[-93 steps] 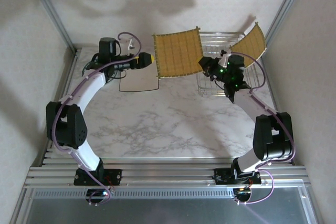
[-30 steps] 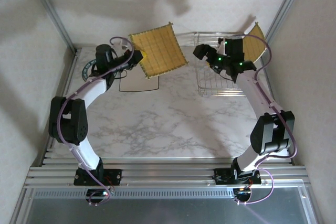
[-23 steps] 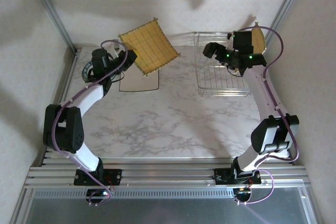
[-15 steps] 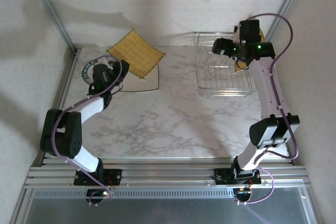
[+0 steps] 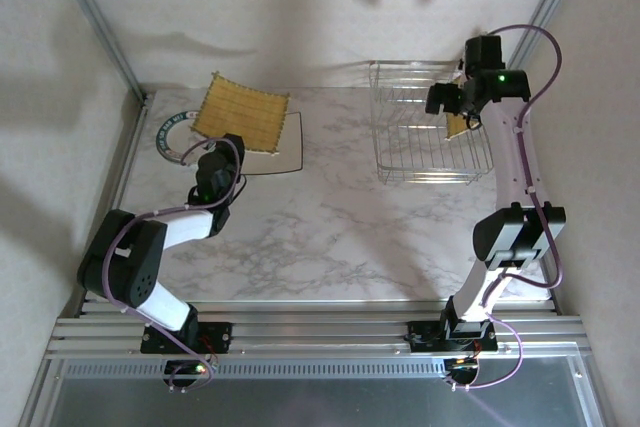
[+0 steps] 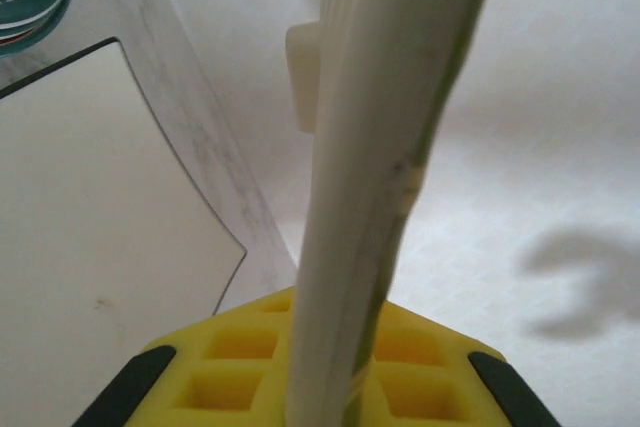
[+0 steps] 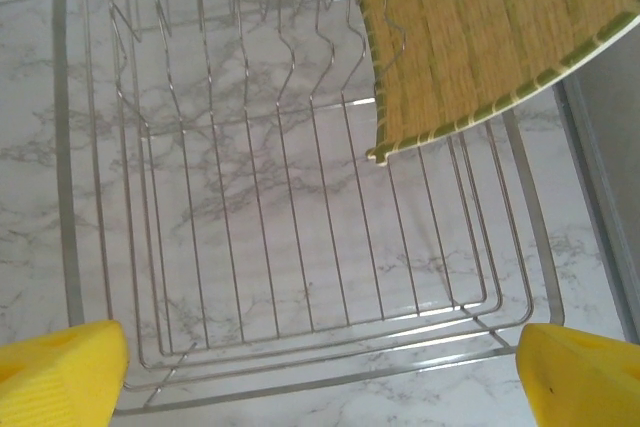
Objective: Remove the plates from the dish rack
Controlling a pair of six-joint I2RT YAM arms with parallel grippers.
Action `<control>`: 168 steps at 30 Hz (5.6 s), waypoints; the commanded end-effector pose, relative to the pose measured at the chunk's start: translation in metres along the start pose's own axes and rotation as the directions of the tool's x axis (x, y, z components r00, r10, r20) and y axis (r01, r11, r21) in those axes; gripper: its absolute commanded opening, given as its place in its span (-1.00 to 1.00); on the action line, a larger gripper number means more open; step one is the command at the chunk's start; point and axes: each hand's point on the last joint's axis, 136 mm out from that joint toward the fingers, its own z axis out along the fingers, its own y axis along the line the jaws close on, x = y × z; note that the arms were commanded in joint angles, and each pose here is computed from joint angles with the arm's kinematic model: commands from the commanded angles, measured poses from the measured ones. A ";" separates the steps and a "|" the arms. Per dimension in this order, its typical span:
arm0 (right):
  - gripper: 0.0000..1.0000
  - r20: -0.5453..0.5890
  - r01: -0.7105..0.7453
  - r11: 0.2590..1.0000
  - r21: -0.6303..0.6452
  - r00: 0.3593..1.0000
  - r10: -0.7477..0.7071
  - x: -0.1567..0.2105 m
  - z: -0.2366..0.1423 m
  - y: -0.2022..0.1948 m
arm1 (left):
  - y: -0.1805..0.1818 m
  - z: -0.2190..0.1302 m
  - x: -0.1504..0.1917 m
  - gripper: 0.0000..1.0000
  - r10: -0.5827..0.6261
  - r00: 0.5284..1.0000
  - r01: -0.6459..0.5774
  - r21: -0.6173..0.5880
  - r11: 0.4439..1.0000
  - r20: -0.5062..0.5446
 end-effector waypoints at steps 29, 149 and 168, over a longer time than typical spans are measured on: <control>0.98 0.017 0.005 0.999 -0.040 1.000 -0.005 0.015 -0.005 0.003 | 0.033 0.018 0.047 -1.00 -0.252 0.962 0.245 0.074 0.967 0.102; 0.98 0.111 -0.033 0.986 -0.166 0.993 0.052 0.016 -0.039 0.018 | 0.095 0.038 0.092 0.99 -0.046 0.967 -0.062 -0.404 0.913 -0.251; 0.98 0.124 -0.045 0.978 -0.202 0.990 0.071 0.010 -0.039 0.024 | 0.114 0.026 0.116 0.99 -0.108 0.895 -0.136 -0.496 0.858 -0.433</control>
